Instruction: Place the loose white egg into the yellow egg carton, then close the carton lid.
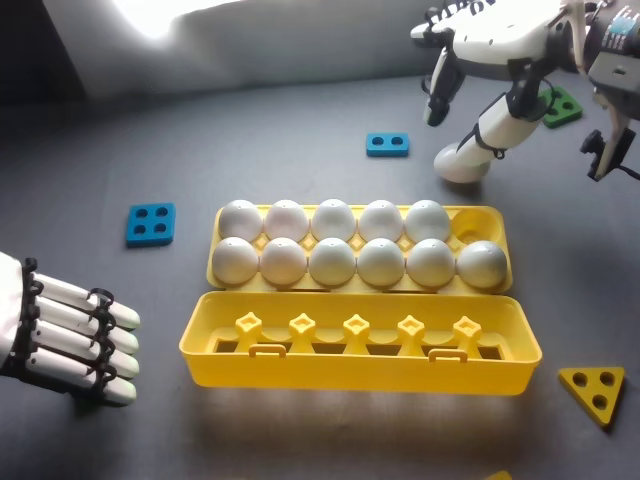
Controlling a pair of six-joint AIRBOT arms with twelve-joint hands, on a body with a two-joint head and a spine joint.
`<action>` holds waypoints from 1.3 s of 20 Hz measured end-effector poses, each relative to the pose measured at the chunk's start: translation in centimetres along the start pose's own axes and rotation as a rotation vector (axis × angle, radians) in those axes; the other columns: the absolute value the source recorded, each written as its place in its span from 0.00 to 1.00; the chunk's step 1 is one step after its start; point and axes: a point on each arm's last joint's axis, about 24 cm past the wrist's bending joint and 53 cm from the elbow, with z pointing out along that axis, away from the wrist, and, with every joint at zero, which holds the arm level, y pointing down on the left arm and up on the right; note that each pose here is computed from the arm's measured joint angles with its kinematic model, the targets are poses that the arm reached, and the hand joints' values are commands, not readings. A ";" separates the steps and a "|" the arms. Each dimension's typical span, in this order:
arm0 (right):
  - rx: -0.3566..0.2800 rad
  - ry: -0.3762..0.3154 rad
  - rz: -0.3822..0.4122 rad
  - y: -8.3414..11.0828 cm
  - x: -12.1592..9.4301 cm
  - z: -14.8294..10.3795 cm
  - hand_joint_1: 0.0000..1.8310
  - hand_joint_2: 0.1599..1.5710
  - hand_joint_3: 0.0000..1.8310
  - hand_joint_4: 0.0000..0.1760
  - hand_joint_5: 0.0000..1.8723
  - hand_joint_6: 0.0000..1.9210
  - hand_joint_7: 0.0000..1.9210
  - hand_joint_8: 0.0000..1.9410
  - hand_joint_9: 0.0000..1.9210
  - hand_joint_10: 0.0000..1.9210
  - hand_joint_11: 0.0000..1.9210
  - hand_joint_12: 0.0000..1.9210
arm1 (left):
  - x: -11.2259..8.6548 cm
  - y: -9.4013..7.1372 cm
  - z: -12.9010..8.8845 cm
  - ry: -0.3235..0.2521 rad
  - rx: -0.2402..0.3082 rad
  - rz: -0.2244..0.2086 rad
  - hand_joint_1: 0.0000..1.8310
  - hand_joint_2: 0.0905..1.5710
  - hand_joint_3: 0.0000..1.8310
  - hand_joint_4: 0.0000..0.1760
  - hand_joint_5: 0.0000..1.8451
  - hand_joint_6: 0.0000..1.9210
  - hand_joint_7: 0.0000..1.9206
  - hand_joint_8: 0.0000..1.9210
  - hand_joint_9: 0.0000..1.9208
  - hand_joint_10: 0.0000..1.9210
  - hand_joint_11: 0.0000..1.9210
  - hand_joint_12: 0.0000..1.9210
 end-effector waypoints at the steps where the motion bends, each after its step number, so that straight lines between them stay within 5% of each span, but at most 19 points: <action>1: 0.002 0.002 0.000 0.0 0.1 0.1 0.54 0.51 0.00 0.87 0.51 0.03 0.00 0.00 0.00 0.00 0.00 0.00 | 0.0 0.0 0.0 0.002 -0.001 0.001 0.00 0.76 0.00 0.00 0.07 0.00 0.06 0.00 0.04 0.00 0.00 0.00; 2: 0.001 0.000 0.000 0.0 0.1 0.2 0.53 0.52 0.00 0.72 0.52 0.03 0.00 0.00 0.00 0.00 0.01 0.00 | 0.0 0.0 0.0 0.001 -0.001 0.000 0.00 0.76 0.00 0.00 0.07 0.00 0.06 0.00 0.04 0.00 0.00 0.00; 3: -0.002 -0.005 0.000 0.0 -0.1 0.2 0.54 0.51 0.00 0.67 0.52 0.03 0.00 0.00 0.00 0.00 0.01 0.00 | 0.0 0.0 0.0 -0.001 0.000 -0.001 0.00 0.76 0.00 0.00 0.07 0.00 0.06 0.00 0.04 0.00 0.00 0.00; 4: -0.002 -0.008 -0.001 -0.1 -0.1 0.3 0.53 0.52 0.00 0.81 0.51 0.02 0.00 0.00 0.00 0.00 0.00 0.00 | 0.0 0.0 0.0 0.001 -0.001 0.000 0.00 0.76 0.00 0.00 0.07 0.00 0.06 0.00 0.04 0.00 0.00 0.00; 5: 0.000 -0.006 -0.001 -0.2 0.0 0.3 0.53 0.52 0.00 0.81 0.51 0.02 0.00 0.00 0.00 0.00 0.00 0.00 | 0.0 0.0 0.0 0.001 -0.001 0.001 0.00 0.76 0.00 0.00 0.07 0.00 0.06 0.00 0.04 0.00 0.00 0.00; 6: 0.000 -0.006 0.002 -0.2 0.0 0.3 0.54 0.52 0.00 0.62 0.50 0.02 0.00 0.00 0.00 0.00 0.00 0.00 | 0.0 0.0 0.0 0.001 -0.001 0.000 0.00 0.76 0.00 0.00 0.06 0.00 0.05 0.00 0.03 0.00 0.00 0.00; 8: -0.009 -0.006 0.002 -0.1 0.3 0.3 0.53 0.53 0.00 0.80 0.49 0.01 0.00 0.00 0.00 0.00 0.00 0.00 | 0.0 0.0 0.0 -0.001 0.000 -0.001 0.00 0.76 0.00 0.00 0.08 0.01 0.07 0.01 0.05 0.01 0.01 0.01; 11: -0.015 -0.003 0.003 -0.1 0.6 0.2 0.53 0.53 0.00 0.55 0.50 0.01 0.00 0.00 0.00 0.00 0.00 0.00 | 0.0 0.0 0.0 0.001 -0.002 -0.001 0.00 0.76 0.00 0.00 0.08 0.00 0.07 0.01 0.05 0.01 0.01 0.01; 13: -0.014 0.001 0.003 -0.2 0.8 0.2 0.53 0.53 0.00 0.59 0.49 0.01 0.00 0.00 0.00 0.00 0.00 0.00 | 0.0 0.0 0.0 0.000 -0.002 -0.002 0.00 0.76 0.00 0.00 0.07 0.00 0.07 0.01 0.06 0.01 0.01 0.01; 16: -0.014 0.005 0.011 -0.4 1.2 0.2 0.55 0.53 0.00 0.44 0.50 0.01 0.00 0.00 0.00 0.00 0.00 0.00 | 0.0 0.1 0.0 0.000 -0.003 -0.002 0.00 0.76 0.00 0.00 0.07 0.00 0.07 0.00 0.05 0.00 0.01 0.00; 18: -0.013 0.006 0.009 -0.4 1.2 0.2 0.55 0.53 0.00 0.43 0.50 0.01 0.00 0.00 0.00 0.00 0.00 0.00 | 0.0 0.1 0.0 0.000 -0.004 -0.003 0.00 0.76 0.00 0.00 0.07 0.00 0.06 0.00 0.04 0.00 0.00 0.00; 19: -0.010 0.008 0.008 -0.4 1.2 0.2 0.55 0.53 0.00 0.33 0.50 0.01 0.00 0.00 0.00 0.00 0.00 0.00 | 0.0 0.1 0.0 0.001 -0.004 -0.005 0.00 0.76 0.00 0.00 0.08 0.00 0.07 0.00 0.05 0.00 0.00 0.00; 26: 0.018 0.006 0.000 -1.7 0.8 -0.3 0.55 0.52 0.00 0.44 0.51 0.01 0.00 0.00 0.00 0.00 0.00 0.00 | 0.0 0.1 0.0 0.000 -0.005 -0.010 0.00 0.76 0.00 0.00 0.08 0.00 0.07 0.00 0.06 0.00 0.02 0.01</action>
